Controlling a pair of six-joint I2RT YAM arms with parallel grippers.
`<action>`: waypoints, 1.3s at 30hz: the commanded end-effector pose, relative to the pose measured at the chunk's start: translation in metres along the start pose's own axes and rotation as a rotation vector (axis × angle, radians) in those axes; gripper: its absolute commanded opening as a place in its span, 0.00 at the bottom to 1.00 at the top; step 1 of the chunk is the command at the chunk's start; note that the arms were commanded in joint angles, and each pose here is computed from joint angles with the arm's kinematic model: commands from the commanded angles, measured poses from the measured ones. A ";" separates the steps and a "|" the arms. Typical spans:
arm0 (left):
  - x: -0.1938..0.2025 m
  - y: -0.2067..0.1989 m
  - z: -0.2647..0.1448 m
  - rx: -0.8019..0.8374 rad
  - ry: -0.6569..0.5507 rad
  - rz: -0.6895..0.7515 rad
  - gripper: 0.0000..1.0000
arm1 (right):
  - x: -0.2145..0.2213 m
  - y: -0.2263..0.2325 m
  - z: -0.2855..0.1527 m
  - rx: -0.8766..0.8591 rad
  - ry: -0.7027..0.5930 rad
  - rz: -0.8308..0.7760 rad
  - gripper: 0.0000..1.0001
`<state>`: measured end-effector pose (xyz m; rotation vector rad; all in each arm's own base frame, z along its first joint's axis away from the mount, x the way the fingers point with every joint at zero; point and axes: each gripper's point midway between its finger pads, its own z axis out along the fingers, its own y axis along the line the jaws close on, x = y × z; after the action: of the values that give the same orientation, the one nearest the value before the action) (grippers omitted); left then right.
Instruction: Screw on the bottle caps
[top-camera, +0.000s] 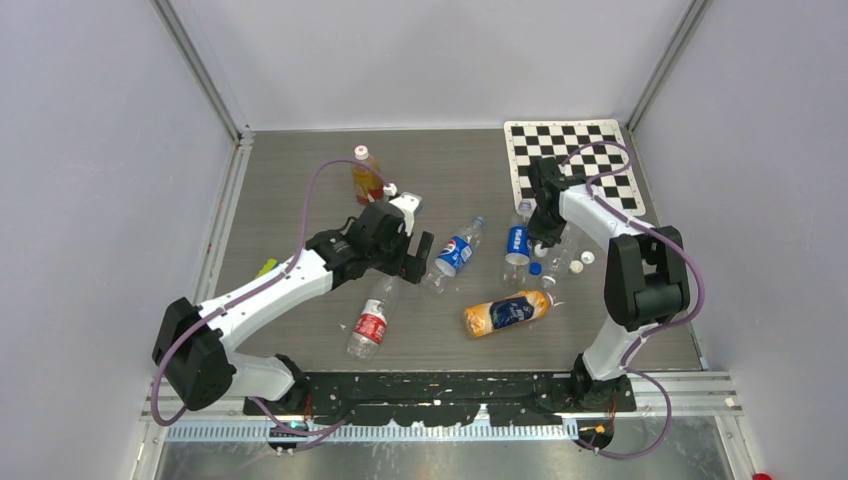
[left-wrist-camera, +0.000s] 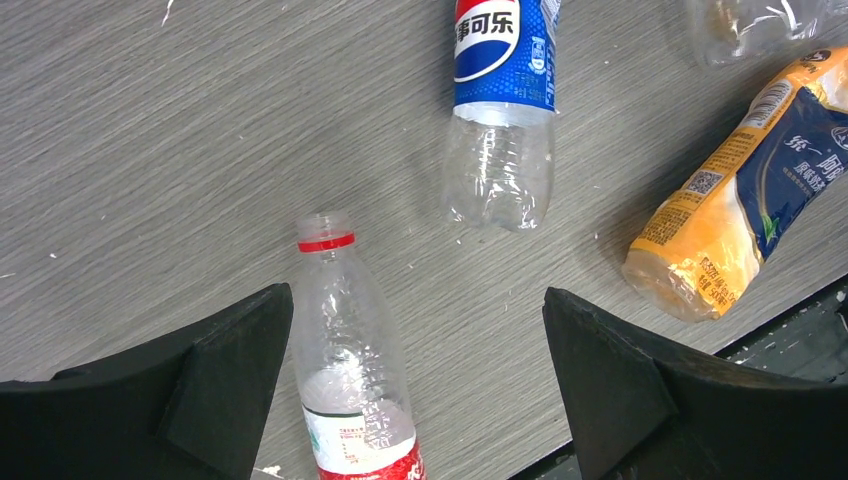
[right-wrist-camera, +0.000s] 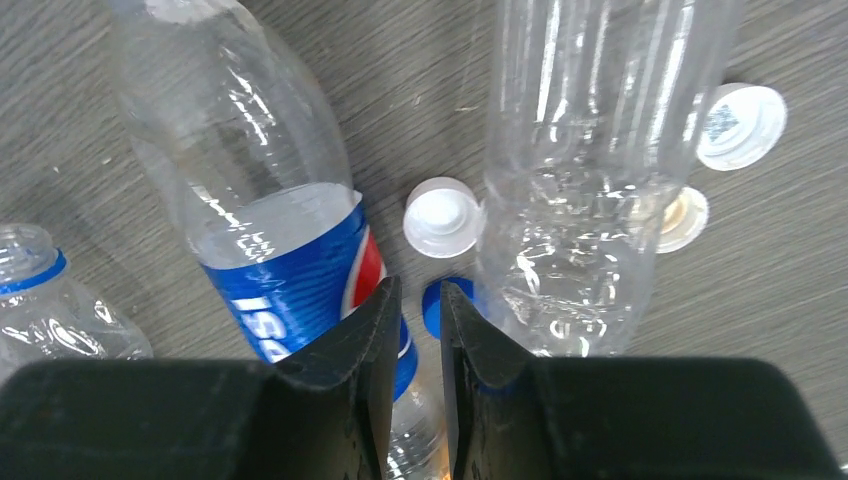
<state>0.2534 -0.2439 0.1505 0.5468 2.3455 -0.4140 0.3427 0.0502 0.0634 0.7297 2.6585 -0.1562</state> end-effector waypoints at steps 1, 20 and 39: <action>-0.005 0.004 -0.007 -0.010 -0.030 0.014 1.00 | -0.008 0.023 -0.008 -0.079 -0.020 -0.019 0.29; -0.004 0.006 -0.012 -0.013 -0.037 0.006 1.00 | -0.004 0.021 0.038 0.018 -0.003 -0.043 0.33; -0.049 -0.035 -0.059 0.268 -0.396 -0.030 1.00 | -0.006 0.060 -0.081 -0.480 -0.091 0.019 0.02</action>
<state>0.2339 -0.2409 0.1860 0.5238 2.1350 -0.6037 0.3536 0.0831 0.0892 0.6352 2.5860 0.1172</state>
